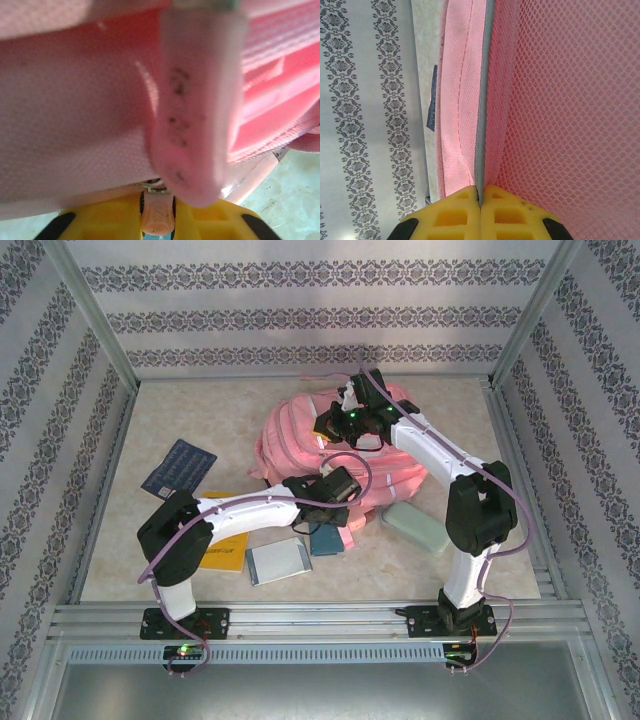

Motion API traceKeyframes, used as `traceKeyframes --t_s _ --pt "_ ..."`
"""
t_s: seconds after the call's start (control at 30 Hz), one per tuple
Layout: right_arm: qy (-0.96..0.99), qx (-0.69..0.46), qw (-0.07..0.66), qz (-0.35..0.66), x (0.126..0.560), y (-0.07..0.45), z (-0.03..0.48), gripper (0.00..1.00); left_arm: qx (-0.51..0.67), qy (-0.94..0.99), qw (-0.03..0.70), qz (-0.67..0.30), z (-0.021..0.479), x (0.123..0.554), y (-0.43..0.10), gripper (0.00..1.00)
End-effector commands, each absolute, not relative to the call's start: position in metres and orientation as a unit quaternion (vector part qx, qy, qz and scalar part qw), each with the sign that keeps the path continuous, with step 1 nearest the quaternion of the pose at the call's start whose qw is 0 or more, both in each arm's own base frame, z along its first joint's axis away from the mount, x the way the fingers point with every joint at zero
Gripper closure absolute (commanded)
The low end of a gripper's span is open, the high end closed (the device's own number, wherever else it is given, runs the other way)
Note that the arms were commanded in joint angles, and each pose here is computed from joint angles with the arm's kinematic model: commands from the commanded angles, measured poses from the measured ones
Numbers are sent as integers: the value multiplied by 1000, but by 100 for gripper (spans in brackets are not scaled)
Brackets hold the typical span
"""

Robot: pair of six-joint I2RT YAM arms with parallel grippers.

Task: Pack the student bag
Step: Unzip the student bag to access the book.

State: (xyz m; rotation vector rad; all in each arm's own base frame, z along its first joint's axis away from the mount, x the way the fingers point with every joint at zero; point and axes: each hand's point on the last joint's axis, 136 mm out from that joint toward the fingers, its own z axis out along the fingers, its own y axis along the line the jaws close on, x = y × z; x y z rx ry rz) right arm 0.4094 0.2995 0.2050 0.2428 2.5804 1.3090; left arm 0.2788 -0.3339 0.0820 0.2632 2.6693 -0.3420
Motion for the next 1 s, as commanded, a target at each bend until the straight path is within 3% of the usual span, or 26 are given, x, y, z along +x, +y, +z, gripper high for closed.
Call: traceKeyframes --t_s 0.0,0.33,0.43,0.97 --pt "872 64 134 466 412 302 218 100 79 959 240 -127 94 288 -322 85" --pt "888 39 140 436 407 302 208 100 66 952 246 -171 106 287 -309 90" --pt "891 35 141 431 407 302 205 100 53 951 245 -179 105 289 -301 100" --pt "900 21 145 410 404 298 197 100 33 946 265 -185 113 293 -270 100"
